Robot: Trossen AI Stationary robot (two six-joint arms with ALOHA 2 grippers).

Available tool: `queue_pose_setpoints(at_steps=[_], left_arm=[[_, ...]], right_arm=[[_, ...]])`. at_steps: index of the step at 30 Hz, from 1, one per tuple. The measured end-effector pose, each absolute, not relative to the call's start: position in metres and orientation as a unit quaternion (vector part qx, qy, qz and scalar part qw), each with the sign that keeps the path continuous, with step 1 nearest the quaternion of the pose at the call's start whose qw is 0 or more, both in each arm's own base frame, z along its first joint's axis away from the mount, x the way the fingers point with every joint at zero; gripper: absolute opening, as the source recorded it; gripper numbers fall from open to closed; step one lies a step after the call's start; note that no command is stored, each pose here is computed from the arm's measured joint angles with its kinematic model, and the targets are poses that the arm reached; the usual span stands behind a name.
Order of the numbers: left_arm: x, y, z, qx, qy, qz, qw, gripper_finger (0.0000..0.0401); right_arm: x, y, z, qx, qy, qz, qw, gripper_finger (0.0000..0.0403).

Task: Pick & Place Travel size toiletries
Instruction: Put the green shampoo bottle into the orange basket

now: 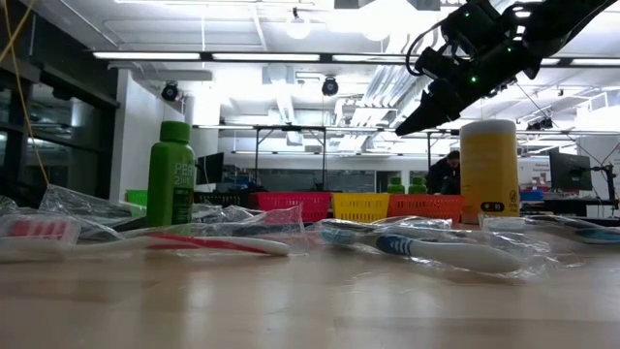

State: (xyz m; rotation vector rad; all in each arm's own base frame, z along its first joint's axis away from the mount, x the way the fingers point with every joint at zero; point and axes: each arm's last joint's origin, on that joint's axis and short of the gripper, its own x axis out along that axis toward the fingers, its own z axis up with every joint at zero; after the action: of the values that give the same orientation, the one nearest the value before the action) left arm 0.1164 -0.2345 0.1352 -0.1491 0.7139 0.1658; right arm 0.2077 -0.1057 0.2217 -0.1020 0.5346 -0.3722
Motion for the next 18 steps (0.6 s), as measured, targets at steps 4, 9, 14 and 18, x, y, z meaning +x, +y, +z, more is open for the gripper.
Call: queue_pose_setpoints(at_steps=[4, 9, 14, 18], left_arm=[[0.116, -0.235, 0.135, -0.075, 0.348, 0.08, 0.931, 0.0132], [0.117, -0.236, 0.136, -0.074, 0.347, 0.075, 0.932, 0.008], [0.122, -0.234, 0.139, -0.073, 0.319, 0.089, 0.941, 0.008], [0.136, -0.228, 0.154, -0.082, 0.316, 0.104, 0.94, 0.008]], right_arm=[[0.208, -0.106, 0.222, -0.05, 0.262, -0.183, 0.946, 0.0233], [0.208, -0.106, 0.222, -0.052, 0.263, -0.182, 0.946, 0.0233], [0.208, -0.106, 0.222, -0.052, 0.263, -0.182, 0.946, 0.0233], [0.208, -0.106, 0.221, -0.051, 0.264, -0.182, 0.946, 0.0233]])
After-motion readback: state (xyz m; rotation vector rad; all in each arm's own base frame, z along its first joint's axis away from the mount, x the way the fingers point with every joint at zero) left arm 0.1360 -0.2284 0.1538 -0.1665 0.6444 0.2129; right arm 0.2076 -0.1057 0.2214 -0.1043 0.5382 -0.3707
